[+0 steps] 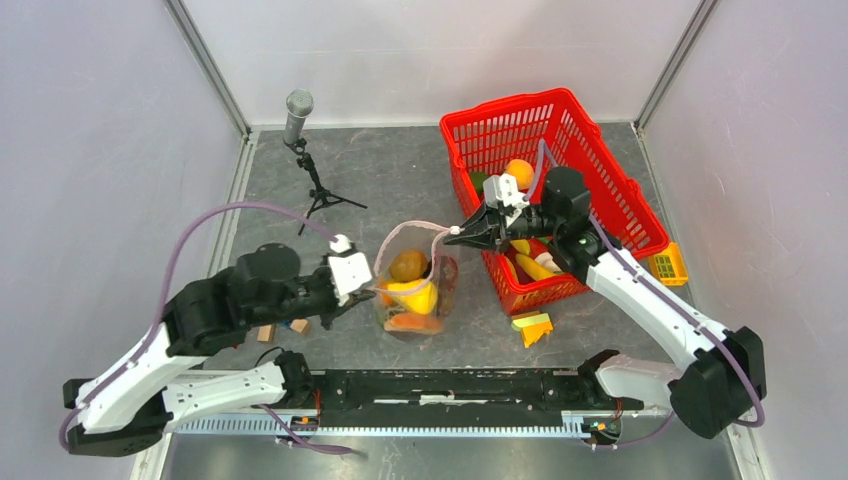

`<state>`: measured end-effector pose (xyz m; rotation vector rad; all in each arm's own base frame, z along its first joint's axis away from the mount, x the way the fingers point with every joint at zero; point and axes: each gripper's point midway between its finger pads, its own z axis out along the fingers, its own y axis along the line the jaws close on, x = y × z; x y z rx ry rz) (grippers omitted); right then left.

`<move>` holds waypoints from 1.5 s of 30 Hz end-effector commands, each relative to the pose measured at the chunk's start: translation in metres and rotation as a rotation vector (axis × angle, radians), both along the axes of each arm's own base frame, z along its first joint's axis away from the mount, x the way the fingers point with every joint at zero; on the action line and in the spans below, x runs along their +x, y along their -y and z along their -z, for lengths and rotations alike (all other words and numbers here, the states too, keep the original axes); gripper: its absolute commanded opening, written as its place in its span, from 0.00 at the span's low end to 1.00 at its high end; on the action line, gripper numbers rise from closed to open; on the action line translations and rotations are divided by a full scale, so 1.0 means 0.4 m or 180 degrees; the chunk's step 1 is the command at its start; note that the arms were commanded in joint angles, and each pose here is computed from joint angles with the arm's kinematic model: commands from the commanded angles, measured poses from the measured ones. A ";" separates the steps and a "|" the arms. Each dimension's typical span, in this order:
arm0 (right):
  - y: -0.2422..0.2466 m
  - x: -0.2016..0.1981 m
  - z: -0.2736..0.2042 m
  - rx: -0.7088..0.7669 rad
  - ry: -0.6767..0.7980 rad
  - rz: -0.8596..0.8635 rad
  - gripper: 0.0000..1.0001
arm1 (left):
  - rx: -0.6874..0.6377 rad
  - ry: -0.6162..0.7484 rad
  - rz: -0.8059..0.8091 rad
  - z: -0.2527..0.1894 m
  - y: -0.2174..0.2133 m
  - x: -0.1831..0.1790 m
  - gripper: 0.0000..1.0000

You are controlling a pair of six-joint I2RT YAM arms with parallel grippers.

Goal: Place the food in the zip-top bag and seal the zipper
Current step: Zip the zipper food storage bag at the center of the board.

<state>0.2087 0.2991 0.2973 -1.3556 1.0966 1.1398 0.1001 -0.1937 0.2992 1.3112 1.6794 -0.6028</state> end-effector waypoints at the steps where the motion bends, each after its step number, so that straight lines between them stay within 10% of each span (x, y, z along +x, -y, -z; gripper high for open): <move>1: 0.022 0.035 -0.080 0.0180 0.0117 0.0468 0.00 | -0.0514 0.0303 -0.0694 -0.107 -0.070 0.053 0.02; 14: 0.051 -0.008 -0.098 0.0309 -0.0207 0.0664 0.00 | -0.0230 0.0377 -0.1320 -0.056 -0.127 0.115 0.05; 20: 0.029 -0.017 -0.069 0.0259 -0.0404 0.0852 0.00 | -0.0336 0.0429 -0.1435 -0.066 -0.109 0.139 0.68; 25: 0.009 -0.003 -0.040 0.0152 -0.0493 0.1006 0.00 | -0.0800 0.0492 -0.1169 -0.164 -0.066 0.122 0.95; 33: -0.006 -0.002 -0.039 0.0019 -0.0418 0.0987 0.00 | -0.0815 0.0311 0.0268 -0.227 0.172 0.048 0.99; 45: -0.012 -0.054 -0.032 -0.0099 -0.0197 0.0791 0.00 | -0.0384 0.0405 0.0839 -0.174 0.317 0.088 0.77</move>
